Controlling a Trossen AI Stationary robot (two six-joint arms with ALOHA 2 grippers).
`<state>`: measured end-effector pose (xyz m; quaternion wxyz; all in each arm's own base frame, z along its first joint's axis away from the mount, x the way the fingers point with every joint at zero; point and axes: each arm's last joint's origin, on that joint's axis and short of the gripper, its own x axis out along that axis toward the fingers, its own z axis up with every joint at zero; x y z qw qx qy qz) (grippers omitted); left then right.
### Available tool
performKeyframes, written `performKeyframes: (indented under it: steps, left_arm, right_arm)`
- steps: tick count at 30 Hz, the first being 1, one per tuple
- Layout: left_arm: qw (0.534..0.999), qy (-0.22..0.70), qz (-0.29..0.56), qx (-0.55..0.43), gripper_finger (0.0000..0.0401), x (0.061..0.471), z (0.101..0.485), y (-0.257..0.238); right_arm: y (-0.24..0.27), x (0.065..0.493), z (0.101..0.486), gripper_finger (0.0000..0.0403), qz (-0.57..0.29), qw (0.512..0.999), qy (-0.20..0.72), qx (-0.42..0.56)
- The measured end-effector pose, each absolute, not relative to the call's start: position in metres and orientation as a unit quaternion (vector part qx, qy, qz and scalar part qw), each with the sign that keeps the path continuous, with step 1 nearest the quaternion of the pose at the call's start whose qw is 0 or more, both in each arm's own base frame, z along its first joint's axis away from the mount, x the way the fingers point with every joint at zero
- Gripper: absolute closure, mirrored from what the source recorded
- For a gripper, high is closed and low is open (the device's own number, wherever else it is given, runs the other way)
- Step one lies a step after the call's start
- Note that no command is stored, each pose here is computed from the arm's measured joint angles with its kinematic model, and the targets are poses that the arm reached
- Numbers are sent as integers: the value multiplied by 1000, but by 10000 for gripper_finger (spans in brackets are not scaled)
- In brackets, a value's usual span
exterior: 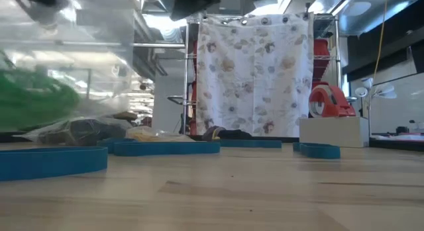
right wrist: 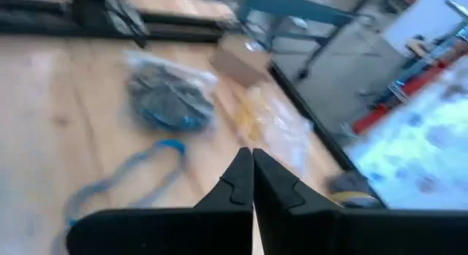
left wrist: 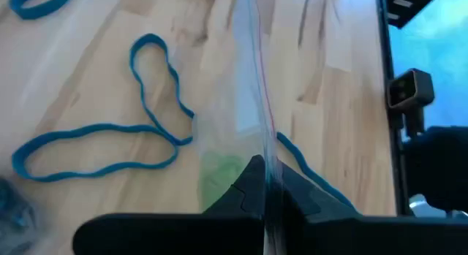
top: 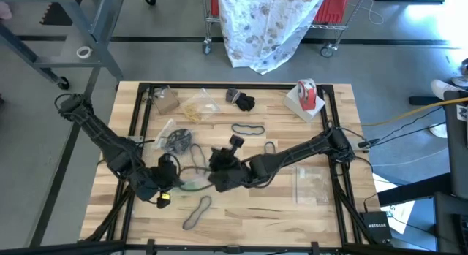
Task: Sort rubber bands
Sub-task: Close the transparent zip bag
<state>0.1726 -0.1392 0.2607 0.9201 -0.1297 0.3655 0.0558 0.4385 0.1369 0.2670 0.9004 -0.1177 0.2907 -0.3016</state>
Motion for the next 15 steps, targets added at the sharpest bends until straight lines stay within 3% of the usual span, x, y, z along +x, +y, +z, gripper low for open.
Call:
performKeyframes:
  steps: [5,11,15]
  left_arm:
    - [923,351,78,-134,401,166,261,-141]
    - [931,338,67,-122,401,165,265,-142]
    - [933,339,48,-109,401,161,266,-147]
  right_arm:
    - [140,435,269,403,-274,903,315,-106]
    - [146,436,267,401,-164,914,365,-69]
    - [151,436,265,372,-86,914,395,-33]
